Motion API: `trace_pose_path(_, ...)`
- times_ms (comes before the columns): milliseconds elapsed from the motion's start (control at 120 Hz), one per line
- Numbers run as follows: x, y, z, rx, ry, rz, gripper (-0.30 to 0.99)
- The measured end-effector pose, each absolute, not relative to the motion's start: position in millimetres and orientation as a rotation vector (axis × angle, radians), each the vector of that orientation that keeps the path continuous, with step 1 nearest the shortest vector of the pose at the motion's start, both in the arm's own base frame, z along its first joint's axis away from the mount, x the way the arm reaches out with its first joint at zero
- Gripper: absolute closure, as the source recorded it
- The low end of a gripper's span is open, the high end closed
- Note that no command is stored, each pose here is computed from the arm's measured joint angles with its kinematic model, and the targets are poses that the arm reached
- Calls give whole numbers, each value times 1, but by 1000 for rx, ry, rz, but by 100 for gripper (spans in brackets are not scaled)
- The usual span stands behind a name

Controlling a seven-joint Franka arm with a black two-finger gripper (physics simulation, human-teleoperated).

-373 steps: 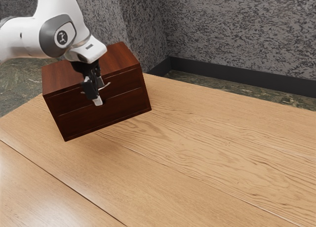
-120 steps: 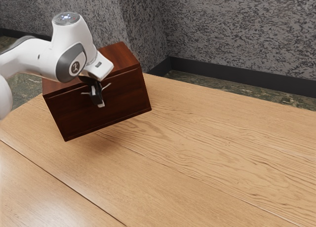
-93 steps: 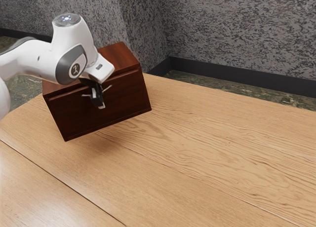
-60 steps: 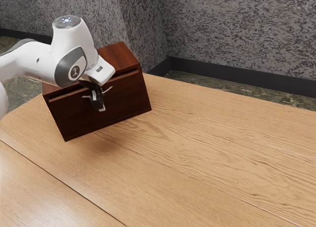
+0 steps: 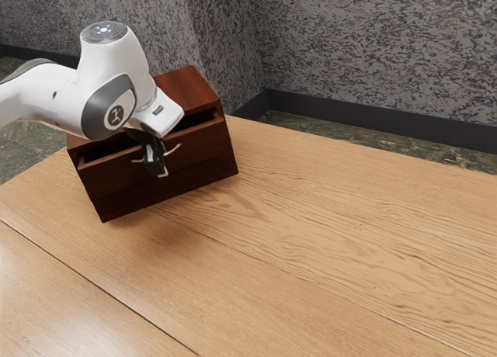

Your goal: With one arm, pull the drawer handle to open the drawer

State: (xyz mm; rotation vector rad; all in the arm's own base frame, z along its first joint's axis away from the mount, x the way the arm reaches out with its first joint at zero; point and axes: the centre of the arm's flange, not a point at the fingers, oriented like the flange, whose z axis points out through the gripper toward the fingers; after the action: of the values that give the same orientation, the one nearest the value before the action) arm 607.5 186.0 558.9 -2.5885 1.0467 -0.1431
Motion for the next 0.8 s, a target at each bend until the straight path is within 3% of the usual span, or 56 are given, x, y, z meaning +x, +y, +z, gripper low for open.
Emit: trace_pose_path(800,575,156,559,-2598,1042,-117,33)
